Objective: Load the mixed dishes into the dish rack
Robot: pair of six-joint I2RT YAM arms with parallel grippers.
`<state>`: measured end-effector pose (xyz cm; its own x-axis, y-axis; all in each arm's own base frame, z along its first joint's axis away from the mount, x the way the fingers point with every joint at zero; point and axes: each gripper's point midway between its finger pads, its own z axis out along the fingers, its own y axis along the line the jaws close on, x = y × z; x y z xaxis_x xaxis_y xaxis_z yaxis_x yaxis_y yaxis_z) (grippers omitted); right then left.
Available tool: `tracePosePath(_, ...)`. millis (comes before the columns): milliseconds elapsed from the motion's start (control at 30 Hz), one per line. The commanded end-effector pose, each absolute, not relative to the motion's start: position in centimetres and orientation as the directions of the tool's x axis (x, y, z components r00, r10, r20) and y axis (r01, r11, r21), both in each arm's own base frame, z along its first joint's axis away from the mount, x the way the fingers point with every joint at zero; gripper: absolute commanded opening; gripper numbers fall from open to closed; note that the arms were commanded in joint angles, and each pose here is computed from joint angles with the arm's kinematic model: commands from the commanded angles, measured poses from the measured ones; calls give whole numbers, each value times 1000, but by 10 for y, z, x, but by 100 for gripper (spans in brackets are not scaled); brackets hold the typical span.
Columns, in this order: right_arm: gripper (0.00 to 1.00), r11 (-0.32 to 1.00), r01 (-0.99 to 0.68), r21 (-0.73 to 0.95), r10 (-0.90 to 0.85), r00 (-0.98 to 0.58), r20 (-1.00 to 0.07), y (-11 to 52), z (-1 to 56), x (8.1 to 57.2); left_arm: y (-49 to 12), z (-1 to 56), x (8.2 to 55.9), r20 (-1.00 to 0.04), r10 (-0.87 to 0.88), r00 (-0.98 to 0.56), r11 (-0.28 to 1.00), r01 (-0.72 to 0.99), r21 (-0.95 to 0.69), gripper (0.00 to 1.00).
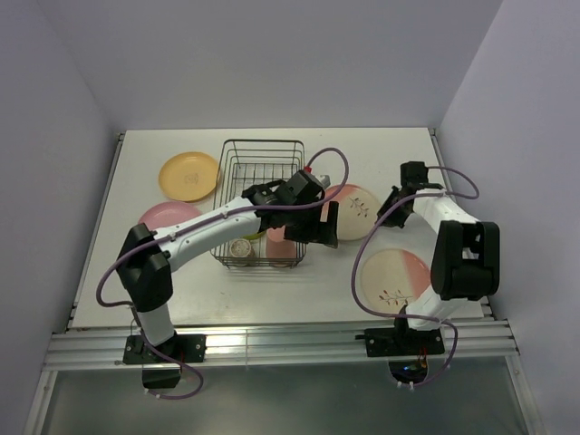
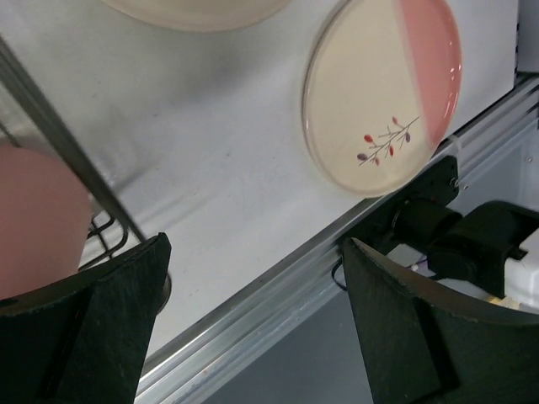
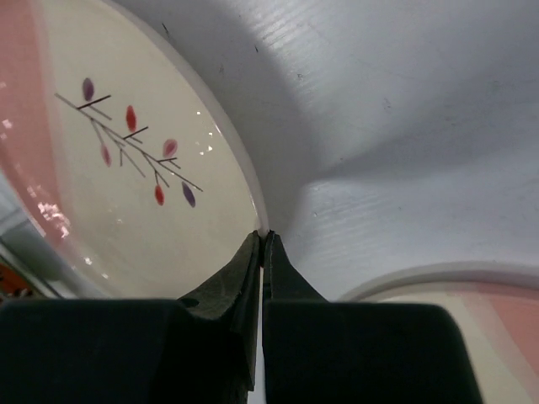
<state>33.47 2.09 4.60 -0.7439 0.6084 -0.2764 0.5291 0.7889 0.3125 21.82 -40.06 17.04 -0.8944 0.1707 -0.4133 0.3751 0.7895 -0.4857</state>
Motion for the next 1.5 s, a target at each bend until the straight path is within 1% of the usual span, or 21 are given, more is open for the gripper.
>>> tracePosePath(0,0,761,520,388,642,-691,-332,15,81,342,-431,178,226,-413,101,-905,743,344,-573,89)
tracePosePath(167,0,746,521,414,655,-687,-315,18,83,341,-451,159,237,-365,51,-930,756,274,-594,90)
tracePosePath(200,0,742,521,422,658,-687,-308,20,82,340,-459,161,237,-346,38,-937,739,259,-621,90)
tracePosePath(233,0,740,522,425,660,-687,-306,20,81,340,-465,149,237,-318,44,-947,743,244,-623,90)
tracePosePath(367,0,721,529,447,677,-676,-292,23,80,338,-482,134,236,-249,25,-968,722,189,-665,91)
tracePosePath(400,0,719,531,448,679,-674,-291,24,79,336,-483,127,234,-218,6,-976,724,154,-672,91)
tracePosePath(467,0,708,539,456,690,-663,-288,23,81,336,-487,127,239,-212,-20,-977,709,135,-692,91)
tracePosePath(600,0,684,545,485,715,-635,-294,22,89,336,-490,127,242,-161,-80,-984,700,60,-712,92)
tracePosePath(767,0,645,551,530,749,-594,-294,22,101,336,-491,141,254,-169,-148,-974,697,18,-716,95)
tracePosePath(867,0,612,565,553,778,-556,-293,18,105,334,-493,141,255,-140,-155,-978,709,-11,-705,96)
tracePosePath(1100,0,587,555,589,789,-553,-266,24,108,336,-496,115,252,-47,-176,-983,713,-94,-695,96)
tracePosePath(1333,0,580,555,596,794,-550,-261,25,105,333,-497,93,250,-3,-200,-980,717,-144,-682,96)
tracePosePath(1467,0,560,552,618,805,-540,-247,28,106,332,-500,89,257,25,-244,-969,689,-191,-699,96)
